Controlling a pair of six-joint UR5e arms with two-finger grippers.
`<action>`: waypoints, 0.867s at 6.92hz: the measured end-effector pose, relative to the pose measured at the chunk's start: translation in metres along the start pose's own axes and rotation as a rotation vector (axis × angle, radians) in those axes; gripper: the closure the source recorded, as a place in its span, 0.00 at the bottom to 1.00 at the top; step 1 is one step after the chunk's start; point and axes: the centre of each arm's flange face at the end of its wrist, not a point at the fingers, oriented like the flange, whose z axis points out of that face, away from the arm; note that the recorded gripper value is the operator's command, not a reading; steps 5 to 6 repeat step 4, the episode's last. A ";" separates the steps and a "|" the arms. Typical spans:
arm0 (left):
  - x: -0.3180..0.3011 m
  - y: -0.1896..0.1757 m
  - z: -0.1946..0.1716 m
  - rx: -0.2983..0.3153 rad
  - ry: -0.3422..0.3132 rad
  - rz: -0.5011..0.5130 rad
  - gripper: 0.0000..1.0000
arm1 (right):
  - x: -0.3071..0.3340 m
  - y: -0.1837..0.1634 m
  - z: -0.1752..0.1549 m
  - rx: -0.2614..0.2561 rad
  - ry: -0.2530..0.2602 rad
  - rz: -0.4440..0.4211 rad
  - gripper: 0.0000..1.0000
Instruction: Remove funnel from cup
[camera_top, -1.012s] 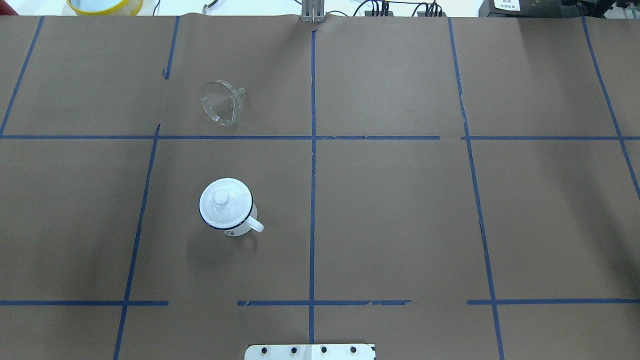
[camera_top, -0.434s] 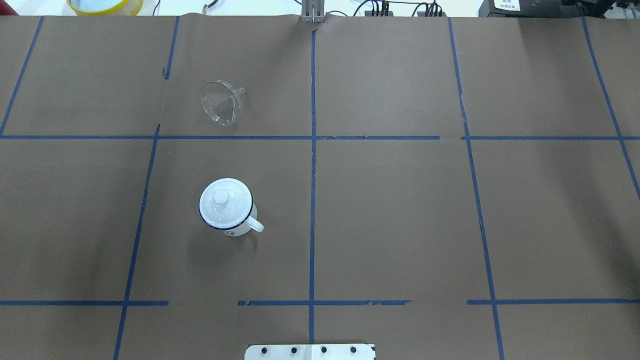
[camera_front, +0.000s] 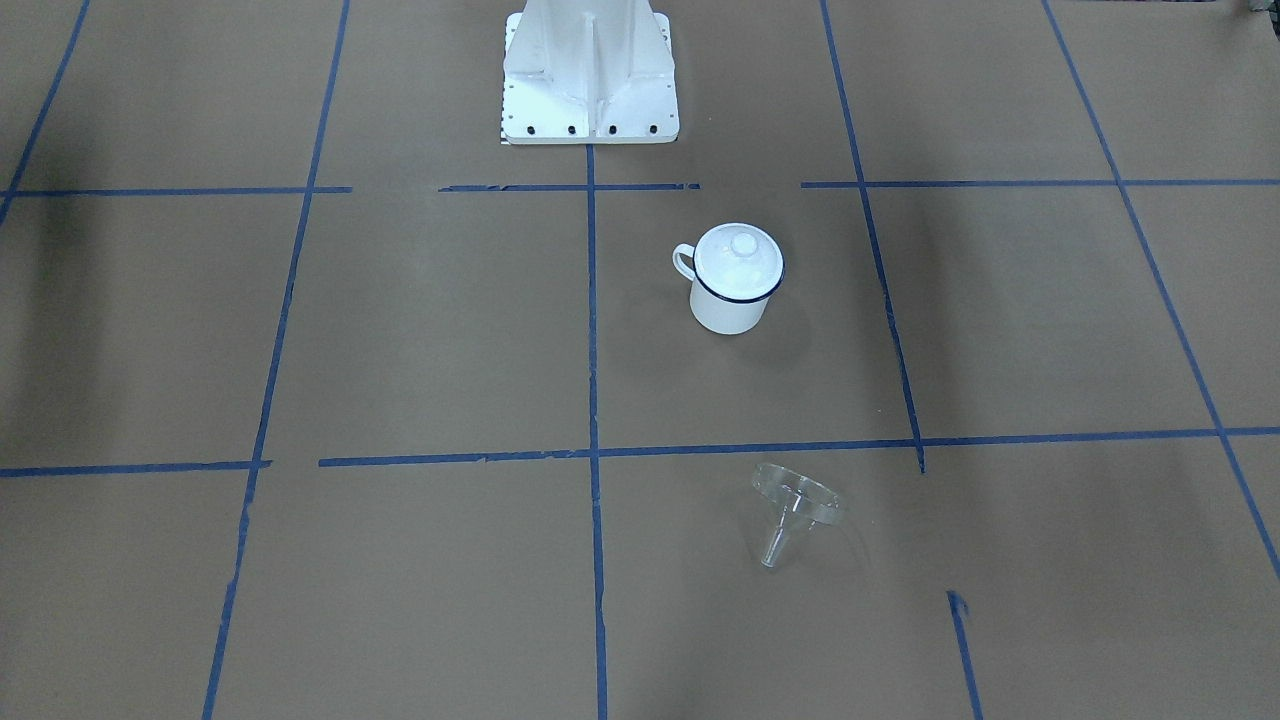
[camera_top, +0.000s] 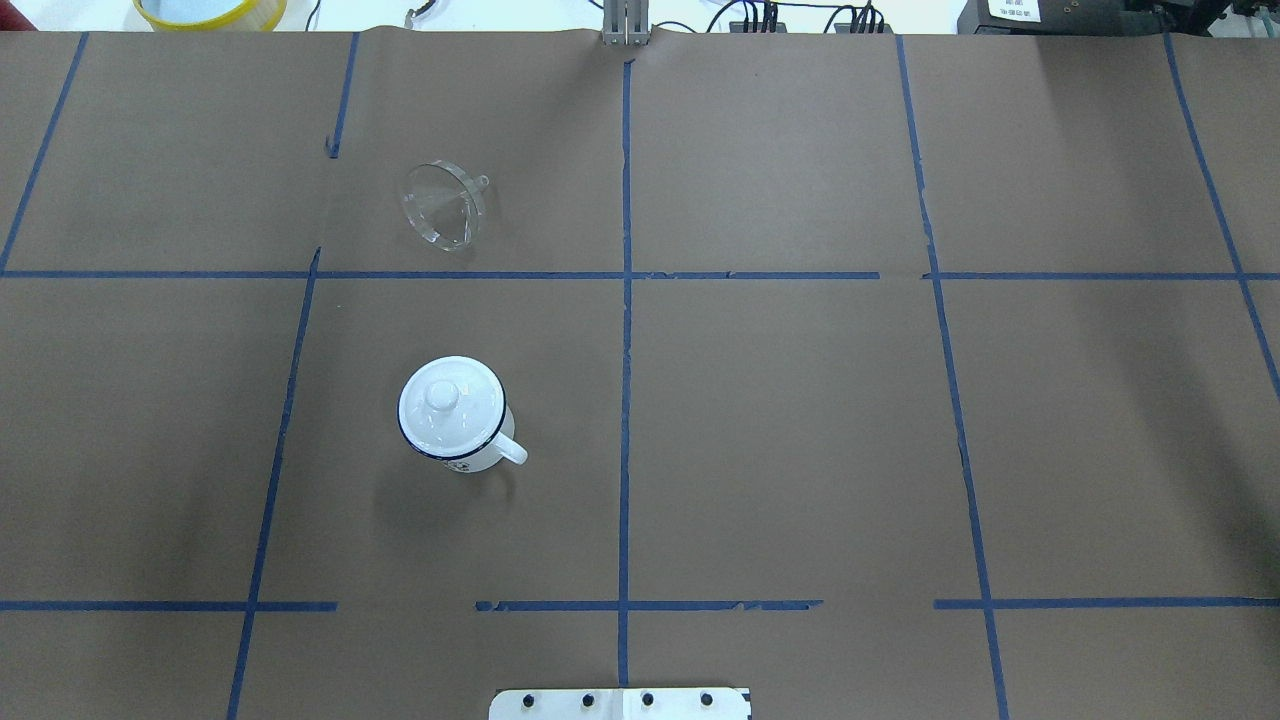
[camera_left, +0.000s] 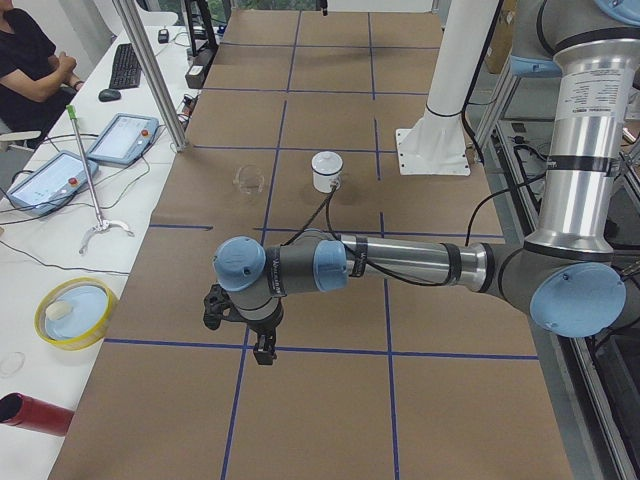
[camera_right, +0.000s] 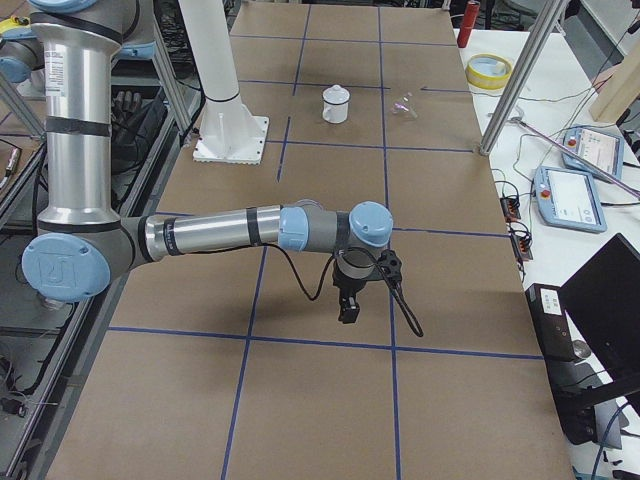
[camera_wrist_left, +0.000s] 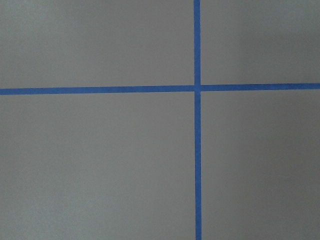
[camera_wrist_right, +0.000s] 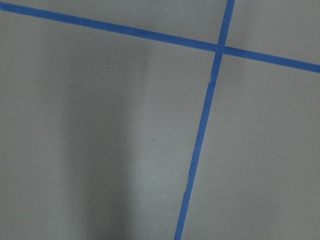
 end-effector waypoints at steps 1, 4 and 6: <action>-0.003 0.001 0.003 -0.006 0.001 -0.006 0.00 | 0.000 0.000 0.000 0.000 0.000 0.000 0.00; -0.008 0.000 0.008 -0.008 0.001 -0.006 0.00 | 0.000 0.000 0.000 0.000 0.000 0.000 0.00; -0.008 0.000 0.008 -0.008 0.001 -0.006 0.00 | 0.000 0.000 0.000 0.000 0.000 0.000 0.00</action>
